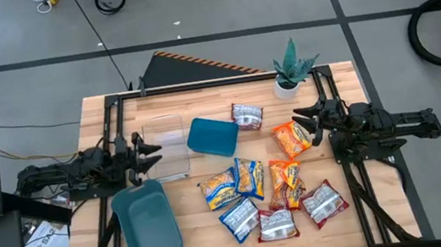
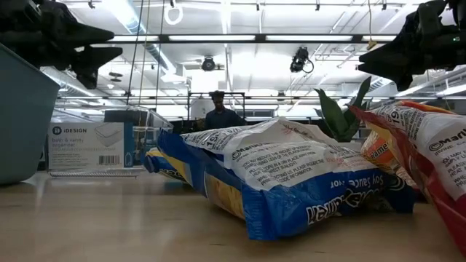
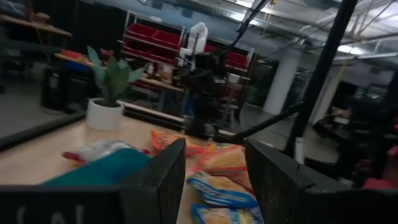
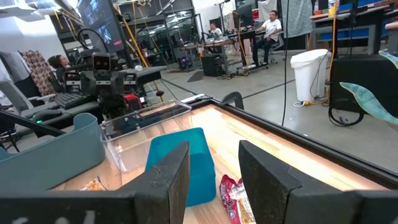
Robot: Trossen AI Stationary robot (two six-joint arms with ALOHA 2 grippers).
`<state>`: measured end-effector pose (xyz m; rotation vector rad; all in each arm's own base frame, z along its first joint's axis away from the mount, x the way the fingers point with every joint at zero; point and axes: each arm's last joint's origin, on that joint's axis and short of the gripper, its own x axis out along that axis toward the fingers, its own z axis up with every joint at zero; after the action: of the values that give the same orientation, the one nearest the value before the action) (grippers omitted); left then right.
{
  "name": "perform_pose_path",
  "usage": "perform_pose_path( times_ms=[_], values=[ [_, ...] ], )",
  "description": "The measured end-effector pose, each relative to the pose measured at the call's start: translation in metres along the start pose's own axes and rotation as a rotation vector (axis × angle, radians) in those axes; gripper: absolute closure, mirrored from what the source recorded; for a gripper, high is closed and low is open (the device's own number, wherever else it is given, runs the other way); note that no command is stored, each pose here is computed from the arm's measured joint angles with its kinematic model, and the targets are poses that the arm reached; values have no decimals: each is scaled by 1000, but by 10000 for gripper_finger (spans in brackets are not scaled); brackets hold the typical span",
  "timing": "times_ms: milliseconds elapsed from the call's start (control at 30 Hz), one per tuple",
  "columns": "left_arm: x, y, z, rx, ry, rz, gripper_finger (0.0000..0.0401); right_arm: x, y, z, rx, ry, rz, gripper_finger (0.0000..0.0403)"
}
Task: Sort Maruchan noodles
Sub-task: Put the top right blue noodle pack into the transparent bin
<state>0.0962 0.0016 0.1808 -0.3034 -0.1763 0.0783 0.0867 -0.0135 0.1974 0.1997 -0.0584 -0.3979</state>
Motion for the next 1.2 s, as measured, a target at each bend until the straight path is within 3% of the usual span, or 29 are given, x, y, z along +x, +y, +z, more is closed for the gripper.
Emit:
perform_pose_path(
  times_ms=[367, 600, 767, 933, 1200],
  values=[
    [0, 0, 2, -175, -22, 10, 229, 0, 1, 6, 57, -54, 12, 259],
    [0, -1, 8, -227, -82, 2, 229, 0, 1, 8, 107, -75, 18, 259],
    [3, -5, 15, -240, 21, 2, 229, 0, 2, 8, 231, -72, 26, 259],
    [17, -10, 25, -162, 168, 60, 229, 0, 3, 8, 198, -62, 69, 259],
    [56, -19, 59, 61, 262, 166, 229, 4, 3, 6, 112, -47, 16, 259]
  ],
)
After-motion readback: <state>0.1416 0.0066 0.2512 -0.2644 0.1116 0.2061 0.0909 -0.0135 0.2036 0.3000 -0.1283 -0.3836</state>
